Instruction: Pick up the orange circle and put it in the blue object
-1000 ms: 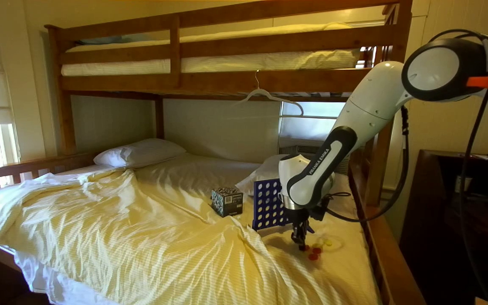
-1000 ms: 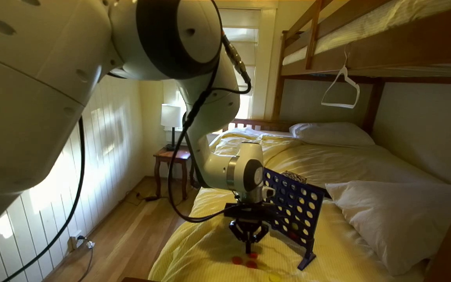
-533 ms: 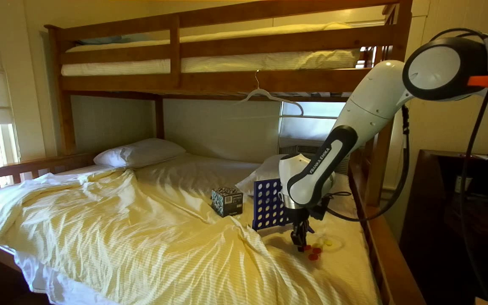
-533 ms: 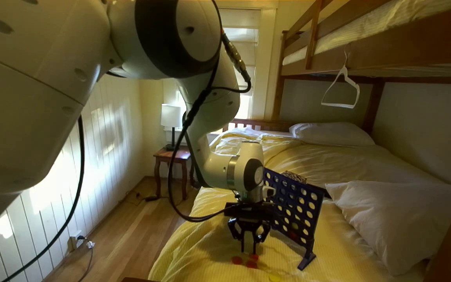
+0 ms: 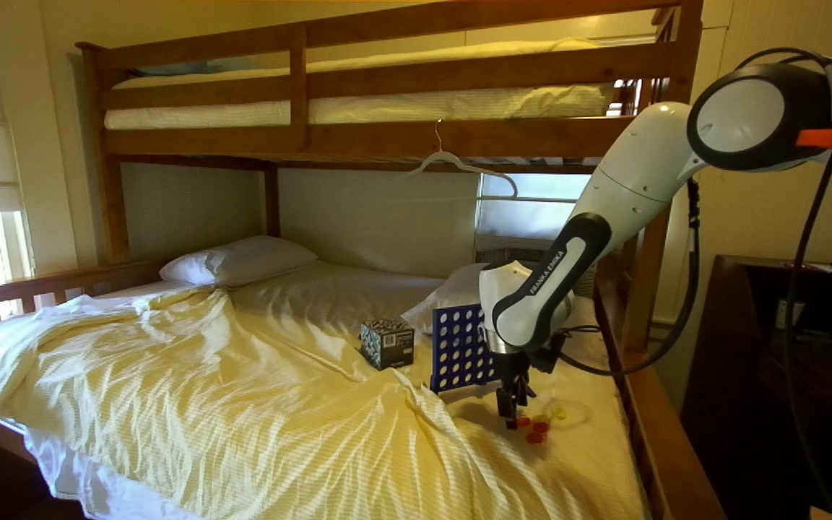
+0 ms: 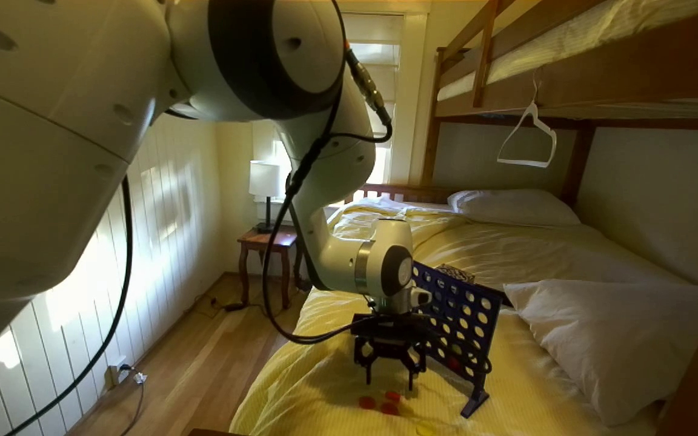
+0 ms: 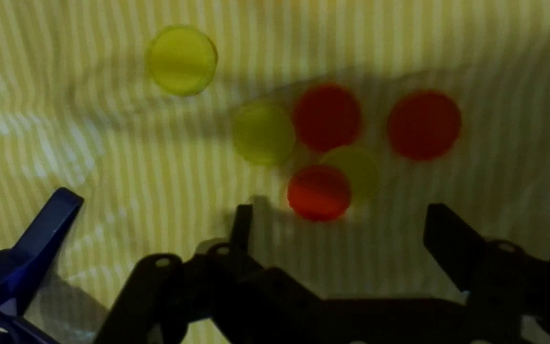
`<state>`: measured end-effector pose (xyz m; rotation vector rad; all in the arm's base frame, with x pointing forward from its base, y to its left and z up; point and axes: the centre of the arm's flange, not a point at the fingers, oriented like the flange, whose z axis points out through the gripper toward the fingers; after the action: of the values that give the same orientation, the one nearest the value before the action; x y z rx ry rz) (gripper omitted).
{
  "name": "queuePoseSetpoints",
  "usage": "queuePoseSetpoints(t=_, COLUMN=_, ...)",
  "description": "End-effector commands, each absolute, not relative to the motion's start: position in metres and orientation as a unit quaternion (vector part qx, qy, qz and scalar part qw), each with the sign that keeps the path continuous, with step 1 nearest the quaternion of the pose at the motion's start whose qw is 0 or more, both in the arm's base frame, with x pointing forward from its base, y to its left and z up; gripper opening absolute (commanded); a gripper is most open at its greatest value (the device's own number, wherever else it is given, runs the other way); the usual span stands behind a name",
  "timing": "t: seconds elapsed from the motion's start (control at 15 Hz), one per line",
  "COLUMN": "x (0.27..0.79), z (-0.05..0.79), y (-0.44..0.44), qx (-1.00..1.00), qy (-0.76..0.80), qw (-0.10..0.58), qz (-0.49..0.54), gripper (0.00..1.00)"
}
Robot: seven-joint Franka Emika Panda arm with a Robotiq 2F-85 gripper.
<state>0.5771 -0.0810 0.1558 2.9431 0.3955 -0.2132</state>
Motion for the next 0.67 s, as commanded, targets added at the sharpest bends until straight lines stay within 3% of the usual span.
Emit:
queuePoseSetpoints(t=0.0, x=0.574, z=0.156, y=-0.087, qx=0.987, qy=0.130, qw=0.078, qz=-0.060, gripper=1.00)
queuePoseSetpoints(t=0.4, x=0.576, z=0.153, y=-0.097, qx=0.989, qy=0.119, qw=0.069, qz=-0.057, gripper=0.75)
queuePoseSetpoints(t=0.6, x=0.577, z=0.152, y=-0.100, qx=0.989, qy=0.116, qw=0.068, qz=-0.059, gripper=0.74)
